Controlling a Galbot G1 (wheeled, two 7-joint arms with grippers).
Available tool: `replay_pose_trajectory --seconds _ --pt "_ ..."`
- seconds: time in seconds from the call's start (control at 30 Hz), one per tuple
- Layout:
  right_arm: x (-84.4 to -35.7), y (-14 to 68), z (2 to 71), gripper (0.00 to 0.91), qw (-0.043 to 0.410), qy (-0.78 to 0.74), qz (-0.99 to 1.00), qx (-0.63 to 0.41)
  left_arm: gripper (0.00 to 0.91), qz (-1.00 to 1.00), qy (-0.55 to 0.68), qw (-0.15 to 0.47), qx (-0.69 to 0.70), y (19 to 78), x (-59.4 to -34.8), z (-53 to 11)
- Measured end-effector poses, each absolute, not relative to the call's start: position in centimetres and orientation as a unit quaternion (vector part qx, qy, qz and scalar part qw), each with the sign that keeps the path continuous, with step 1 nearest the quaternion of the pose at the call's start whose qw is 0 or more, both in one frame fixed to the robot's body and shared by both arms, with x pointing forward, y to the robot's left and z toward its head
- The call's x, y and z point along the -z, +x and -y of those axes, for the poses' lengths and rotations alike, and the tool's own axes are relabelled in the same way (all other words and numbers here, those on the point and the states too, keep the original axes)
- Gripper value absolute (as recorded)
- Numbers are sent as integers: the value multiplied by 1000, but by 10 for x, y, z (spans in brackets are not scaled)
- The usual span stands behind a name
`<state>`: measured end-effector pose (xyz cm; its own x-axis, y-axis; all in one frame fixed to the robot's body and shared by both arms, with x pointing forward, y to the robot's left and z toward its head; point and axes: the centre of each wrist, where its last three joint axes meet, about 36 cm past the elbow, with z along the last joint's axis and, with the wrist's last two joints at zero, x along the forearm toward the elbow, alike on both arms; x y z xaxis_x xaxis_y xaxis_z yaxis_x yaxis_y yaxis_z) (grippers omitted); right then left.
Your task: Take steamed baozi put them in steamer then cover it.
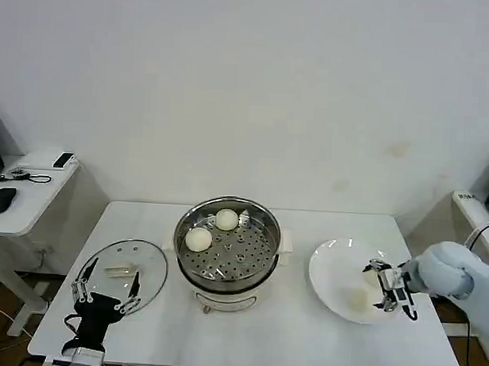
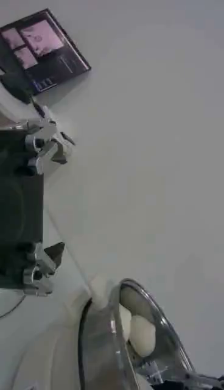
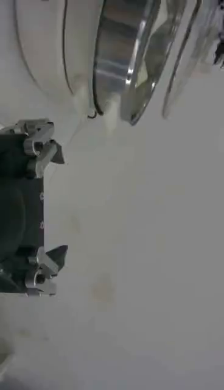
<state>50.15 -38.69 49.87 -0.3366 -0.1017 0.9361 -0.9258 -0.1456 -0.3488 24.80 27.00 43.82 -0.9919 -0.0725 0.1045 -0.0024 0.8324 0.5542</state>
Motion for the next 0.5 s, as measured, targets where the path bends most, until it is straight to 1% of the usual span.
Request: replay_pose_trajectory --seconds 0.5 --pt "-467 512 384 907 395 436 580 -564 907 954 22 64 291 252 -434 -273"
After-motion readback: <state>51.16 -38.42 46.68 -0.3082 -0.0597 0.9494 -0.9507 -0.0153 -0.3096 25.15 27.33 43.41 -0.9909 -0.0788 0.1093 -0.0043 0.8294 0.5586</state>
